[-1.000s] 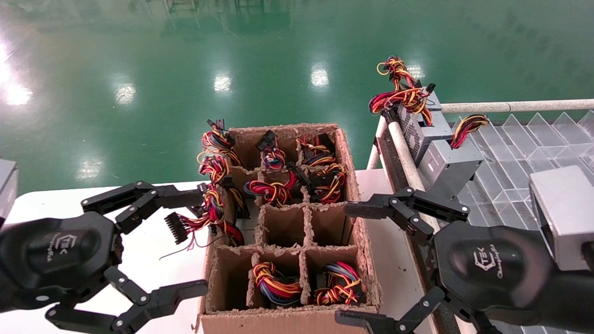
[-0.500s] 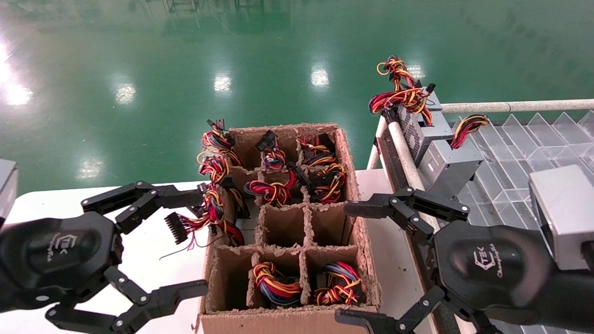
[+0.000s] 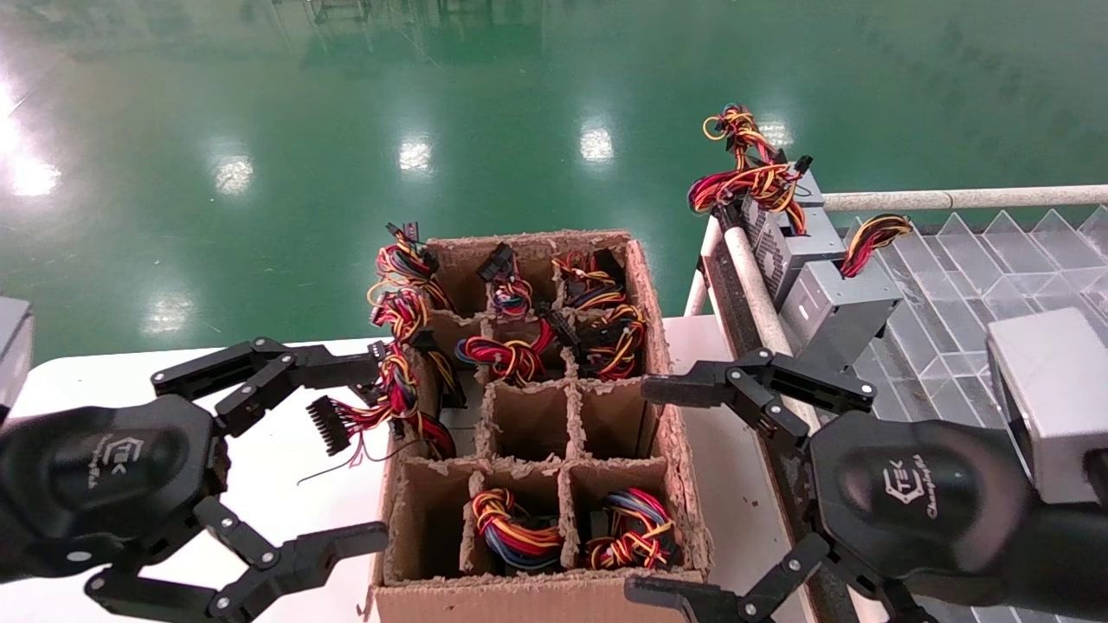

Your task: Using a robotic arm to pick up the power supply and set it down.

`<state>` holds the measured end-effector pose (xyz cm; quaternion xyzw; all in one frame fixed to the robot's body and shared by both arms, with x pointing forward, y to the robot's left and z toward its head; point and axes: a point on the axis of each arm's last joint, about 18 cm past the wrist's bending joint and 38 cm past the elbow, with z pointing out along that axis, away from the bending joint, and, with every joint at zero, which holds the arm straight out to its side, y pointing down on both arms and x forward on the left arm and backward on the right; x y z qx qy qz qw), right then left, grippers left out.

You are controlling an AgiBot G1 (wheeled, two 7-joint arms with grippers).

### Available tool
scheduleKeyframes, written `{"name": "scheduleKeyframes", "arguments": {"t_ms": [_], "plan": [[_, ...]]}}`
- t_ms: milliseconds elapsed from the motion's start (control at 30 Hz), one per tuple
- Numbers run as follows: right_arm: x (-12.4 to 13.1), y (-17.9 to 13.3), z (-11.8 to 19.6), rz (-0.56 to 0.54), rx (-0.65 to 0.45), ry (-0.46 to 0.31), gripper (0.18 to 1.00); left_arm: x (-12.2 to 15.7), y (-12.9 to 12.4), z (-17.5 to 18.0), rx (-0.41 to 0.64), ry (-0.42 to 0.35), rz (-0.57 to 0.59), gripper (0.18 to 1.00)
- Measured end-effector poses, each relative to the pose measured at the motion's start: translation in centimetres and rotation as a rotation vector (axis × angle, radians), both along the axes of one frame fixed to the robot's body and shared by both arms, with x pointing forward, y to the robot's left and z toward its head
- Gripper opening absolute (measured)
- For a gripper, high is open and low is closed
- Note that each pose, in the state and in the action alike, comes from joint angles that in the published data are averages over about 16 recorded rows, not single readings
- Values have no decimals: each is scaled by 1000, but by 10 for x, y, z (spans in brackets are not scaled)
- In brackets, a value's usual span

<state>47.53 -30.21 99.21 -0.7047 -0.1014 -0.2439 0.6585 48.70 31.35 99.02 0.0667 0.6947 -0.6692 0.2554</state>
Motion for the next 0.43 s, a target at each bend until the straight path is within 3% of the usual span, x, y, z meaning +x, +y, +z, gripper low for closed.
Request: {"name": "scheduleKeyframes", "arguments": {"t_ms": [433], "plan": [[0, 0, 0, 0, 0, 0, 1000, 0, 0, 0, 0, 0, 0, 1001]]}}
